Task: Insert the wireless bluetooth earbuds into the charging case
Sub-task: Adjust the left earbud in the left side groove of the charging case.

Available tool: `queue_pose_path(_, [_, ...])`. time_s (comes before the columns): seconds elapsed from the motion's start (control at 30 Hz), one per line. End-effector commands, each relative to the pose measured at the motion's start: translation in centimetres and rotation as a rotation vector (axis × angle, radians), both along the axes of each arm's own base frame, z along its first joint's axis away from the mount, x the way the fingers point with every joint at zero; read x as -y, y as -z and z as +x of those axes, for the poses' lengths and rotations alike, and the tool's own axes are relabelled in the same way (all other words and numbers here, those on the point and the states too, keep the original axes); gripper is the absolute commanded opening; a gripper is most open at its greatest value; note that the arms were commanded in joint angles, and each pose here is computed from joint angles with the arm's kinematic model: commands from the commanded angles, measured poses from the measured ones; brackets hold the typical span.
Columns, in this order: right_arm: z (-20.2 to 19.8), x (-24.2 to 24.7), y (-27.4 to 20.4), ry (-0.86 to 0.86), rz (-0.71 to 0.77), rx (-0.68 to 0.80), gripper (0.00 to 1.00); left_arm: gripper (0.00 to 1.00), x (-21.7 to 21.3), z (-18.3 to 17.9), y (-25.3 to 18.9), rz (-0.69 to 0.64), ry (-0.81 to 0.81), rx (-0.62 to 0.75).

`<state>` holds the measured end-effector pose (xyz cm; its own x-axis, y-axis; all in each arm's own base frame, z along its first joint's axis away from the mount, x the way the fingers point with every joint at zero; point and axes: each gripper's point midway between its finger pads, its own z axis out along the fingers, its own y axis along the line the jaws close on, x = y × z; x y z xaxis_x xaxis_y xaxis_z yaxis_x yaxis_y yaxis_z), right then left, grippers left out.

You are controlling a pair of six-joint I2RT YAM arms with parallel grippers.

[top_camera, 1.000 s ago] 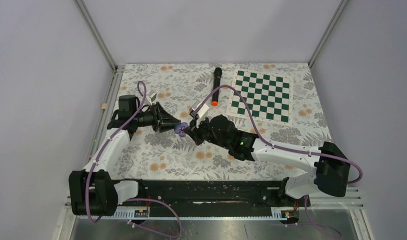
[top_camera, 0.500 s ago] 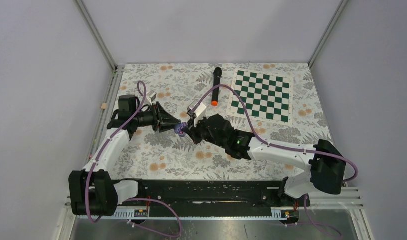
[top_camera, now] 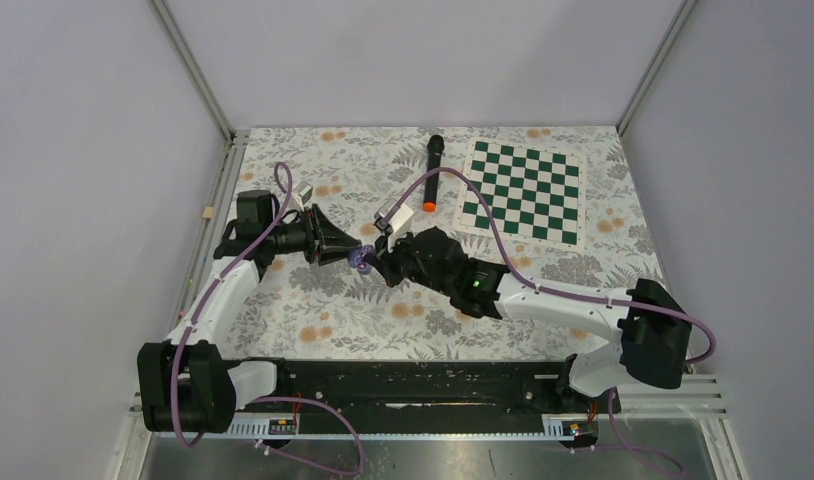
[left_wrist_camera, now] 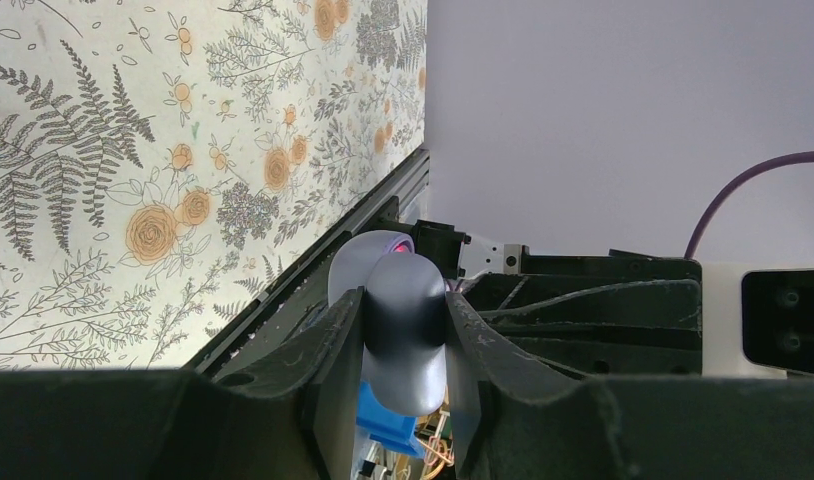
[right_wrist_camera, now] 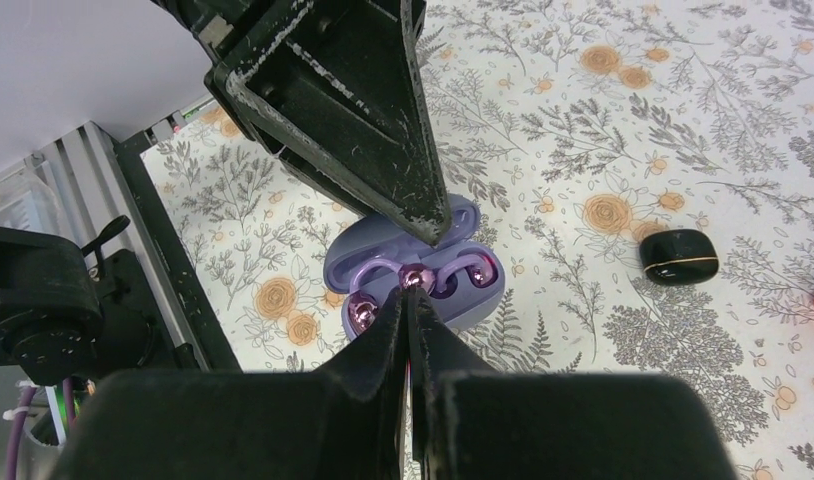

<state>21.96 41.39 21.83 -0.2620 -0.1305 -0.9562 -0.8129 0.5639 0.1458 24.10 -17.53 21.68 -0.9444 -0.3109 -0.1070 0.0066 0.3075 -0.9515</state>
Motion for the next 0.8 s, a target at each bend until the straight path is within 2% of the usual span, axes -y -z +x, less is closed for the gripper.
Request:
queue_pose_path(0.0, [0.6,1.0,-4.0,0.044,0.087,0.058,0.00,0.00,0.2,0.1,-2.6,-0.023,0.026,0.091])
queue_pose_path(0.3, [1.4,0.0,-5.3,0.054,0.108,0.071,0.00,0.00,0.2,0.0,-2.6,-0.024,0.028,0.094])
queue_pose_path(0.77, [1.0,-0.8,-2.3,0.029,0.061,0.010,0.00,0.00,0.2,0.1,-2.5,-0.024,0.028,0.092])
